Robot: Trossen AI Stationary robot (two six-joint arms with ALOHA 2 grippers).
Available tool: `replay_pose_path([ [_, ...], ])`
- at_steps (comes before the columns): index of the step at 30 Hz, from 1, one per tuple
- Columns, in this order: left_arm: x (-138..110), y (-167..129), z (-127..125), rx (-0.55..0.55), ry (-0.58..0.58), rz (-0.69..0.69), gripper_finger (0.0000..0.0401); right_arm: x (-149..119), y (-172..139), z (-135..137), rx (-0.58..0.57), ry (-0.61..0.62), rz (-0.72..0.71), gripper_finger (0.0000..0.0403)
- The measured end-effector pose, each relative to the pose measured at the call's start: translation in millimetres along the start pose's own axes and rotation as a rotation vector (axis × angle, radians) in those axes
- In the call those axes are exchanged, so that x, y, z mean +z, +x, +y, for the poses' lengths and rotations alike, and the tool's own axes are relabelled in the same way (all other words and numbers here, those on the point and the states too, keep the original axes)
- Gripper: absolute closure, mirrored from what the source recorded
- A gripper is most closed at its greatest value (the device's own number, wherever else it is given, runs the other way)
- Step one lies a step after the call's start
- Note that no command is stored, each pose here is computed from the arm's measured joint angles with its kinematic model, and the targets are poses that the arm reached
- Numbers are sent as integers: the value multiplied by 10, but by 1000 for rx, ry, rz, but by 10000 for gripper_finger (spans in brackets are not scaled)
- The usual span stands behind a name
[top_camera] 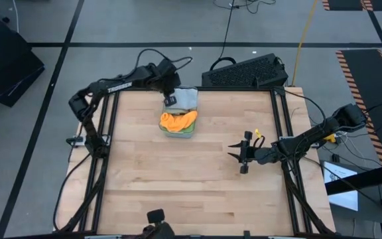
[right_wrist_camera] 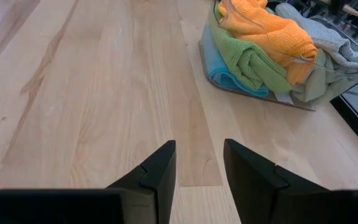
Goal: Fold microfiber towels
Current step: Put the folded gray towel into the bin
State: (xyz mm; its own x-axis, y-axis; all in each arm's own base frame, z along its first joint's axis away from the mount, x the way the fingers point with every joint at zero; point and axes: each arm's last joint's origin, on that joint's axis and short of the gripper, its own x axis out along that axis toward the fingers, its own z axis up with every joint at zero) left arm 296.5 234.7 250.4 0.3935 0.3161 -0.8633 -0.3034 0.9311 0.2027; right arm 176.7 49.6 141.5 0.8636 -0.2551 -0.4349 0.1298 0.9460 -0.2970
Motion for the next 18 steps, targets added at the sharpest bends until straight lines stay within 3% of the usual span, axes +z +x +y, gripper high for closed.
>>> replay_pose_path([
  [4,137,-207,-104,15,24,-119,386,0,0,0,0,0,0,277],
  [10,352,-137,-345,-114,111,-290,397,0,0,0,0,0,0,277],
  [18,375,263,-633,-188,208,-218,398,2,0,0,1,15,-1,283],
])
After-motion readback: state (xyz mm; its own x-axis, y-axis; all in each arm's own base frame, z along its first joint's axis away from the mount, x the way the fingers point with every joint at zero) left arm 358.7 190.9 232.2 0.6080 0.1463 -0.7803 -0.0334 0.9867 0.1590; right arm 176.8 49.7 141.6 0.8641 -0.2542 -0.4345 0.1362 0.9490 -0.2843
